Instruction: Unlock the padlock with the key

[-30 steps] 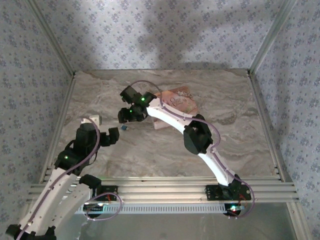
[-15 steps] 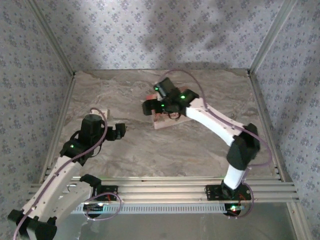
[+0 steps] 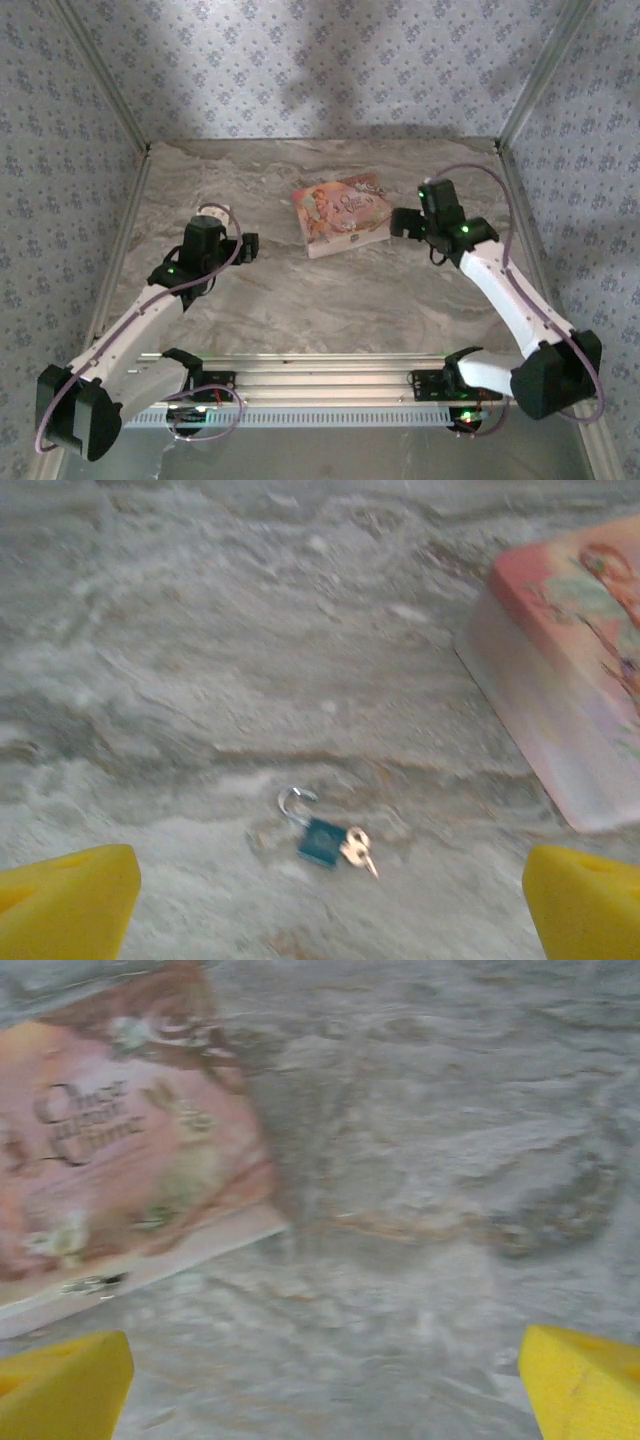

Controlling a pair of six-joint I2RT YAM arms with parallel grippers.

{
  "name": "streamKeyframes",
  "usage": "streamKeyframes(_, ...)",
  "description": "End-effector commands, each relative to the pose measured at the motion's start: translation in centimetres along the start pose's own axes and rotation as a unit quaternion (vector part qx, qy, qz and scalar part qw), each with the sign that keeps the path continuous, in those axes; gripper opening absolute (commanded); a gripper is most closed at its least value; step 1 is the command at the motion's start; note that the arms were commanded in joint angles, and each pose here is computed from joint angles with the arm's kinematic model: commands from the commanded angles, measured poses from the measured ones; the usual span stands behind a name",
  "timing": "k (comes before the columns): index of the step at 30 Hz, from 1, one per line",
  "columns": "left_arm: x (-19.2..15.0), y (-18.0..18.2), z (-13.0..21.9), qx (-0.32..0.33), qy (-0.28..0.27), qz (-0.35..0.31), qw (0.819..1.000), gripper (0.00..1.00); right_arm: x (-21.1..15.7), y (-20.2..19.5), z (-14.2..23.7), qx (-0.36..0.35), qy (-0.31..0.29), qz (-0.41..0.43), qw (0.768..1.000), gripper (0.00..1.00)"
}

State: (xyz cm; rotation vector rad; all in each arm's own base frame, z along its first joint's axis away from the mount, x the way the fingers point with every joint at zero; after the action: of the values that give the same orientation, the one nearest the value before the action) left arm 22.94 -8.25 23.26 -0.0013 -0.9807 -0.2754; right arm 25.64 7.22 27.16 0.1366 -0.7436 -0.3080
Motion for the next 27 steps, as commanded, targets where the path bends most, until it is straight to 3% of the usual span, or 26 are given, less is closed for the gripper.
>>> streamKeyframes(1,0.4,1.0,-0.3,0.067,-0.059,-0.034,0.995,0.98,-0.8,-2.4,-0.2,-0.036,-0.073,0.026,0.996,1.00)
streamKeyframes(6,-1.3,3.1,-1.4,0.115,-0.073,-0.010,0.991,0.98,-2.2,-5.5,-1.1,-0.065,-0.152,0.012,0.986,1.00)
streamKeyframes(11,-3.4,5.3,-2.3,0.191,-0.067,0.016,0.979,0.98,-2.9,-6.8,-3.1,-0.057,-0.154,0.039,0.986,1.00)
streamKeyframes(15,-5.3,6.3,-3.1,0.236,-0.067,0.020,0.969,0.98,-3.2,-8.3,-4.6,-0.067,-0.173,0.011,0.983,1.00)
streamKeyframes(21,-7.2,7.1,-4.6,0.223,-0.084,0.037,0.970,0.98,-4.0,-10.0,-6.0,-0.051,-0.259,-0.006,0.964,1.00)
streamKeyframes(27,-6.8,7.2,-5.6,0.203,-0.135,0.014,0.970,0.98,-4.4,-10.8,-8.2,-0.020,-0.280,0.019,0.960,1.00)
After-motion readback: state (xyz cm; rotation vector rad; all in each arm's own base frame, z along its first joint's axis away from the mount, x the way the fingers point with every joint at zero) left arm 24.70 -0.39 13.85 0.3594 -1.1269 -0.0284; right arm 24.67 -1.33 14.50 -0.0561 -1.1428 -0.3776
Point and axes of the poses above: each hand's point on the last joint's axis, 136 mm out from that joint toward the fingers, its own z axis back along the fingers, its own y axis along the line the jaws close on, x = y × z, the point moved 10 cm from there along z, back along the fingers, and after that the axes turned 13 degrees about -z, right-handed, at the moved point
